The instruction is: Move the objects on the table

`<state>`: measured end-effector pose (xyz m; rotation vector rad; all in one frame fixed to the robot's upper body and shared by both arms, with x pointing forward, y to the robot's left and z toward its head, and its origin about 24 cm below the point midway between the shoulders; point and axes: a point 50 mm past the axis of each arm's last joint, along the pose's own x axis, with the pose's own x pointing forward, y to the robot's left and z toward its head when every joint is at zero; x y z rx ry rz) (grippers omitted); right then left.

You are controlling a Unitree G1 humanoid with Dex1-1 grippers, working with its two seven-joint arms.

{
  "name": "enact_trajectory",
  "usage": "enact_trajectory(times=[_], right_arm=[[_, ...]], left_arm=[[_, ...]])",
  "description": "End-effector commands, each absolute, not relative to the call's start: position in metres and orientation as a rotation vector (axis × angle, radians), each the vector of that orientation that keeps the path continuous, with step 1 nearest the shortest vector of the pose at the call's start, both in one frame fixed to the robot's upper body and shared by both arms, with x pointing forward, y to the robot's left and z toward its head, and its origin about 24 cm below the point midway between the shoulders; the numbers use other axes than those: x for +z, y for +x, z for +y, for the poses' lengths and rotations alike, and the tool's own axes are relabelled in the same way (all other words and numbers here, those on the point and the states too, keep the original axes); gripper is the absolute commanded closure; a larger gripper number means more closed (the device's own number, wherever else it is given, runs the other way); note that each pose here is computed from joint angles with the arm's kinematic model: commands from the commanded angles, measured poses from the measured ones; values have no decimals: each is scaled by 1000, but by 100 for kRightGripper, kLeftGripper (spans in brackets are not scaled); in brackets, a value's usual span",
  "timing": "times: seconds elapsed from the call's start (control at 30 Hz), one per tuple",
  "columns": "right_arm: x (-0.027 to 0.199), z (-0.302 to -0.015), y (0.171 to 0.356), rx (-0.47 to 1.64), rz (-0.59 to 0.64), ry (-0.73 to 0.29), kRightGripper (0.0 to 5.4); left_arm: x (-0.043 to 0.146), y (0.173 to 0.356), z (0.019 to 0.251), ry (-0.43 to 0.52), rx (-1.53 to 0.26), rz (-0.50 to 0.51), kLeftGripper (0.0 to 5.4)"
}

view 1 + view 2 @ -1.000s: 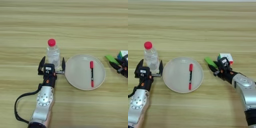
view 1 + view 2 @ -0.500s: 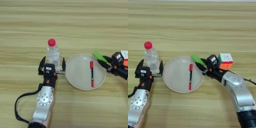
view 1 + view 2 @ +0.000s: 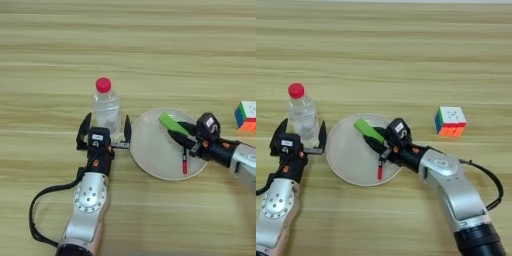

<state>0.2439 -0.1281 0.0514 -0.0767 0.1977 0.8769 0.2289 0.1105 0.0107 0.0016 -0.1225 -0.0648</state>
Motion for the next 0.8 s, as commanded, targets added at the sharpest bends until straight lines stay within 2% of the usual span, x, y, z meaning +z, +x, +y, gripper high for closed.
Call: enact_trajectory(times=[0.03, 0.3, 0.8], right_arm=[[48, -121, 245, 891, 211, -90, 400], [42, -110, 251, 883, 228, -100, 400], [29, -102, 250, 910, 286, -115, 400]], left_arm=[[12, 229, 103, -29, -62, -126, 0], [12, 230, 103, -29, -63, -126, 0], [12, 230, 101, -33, -64, -125, 0]])
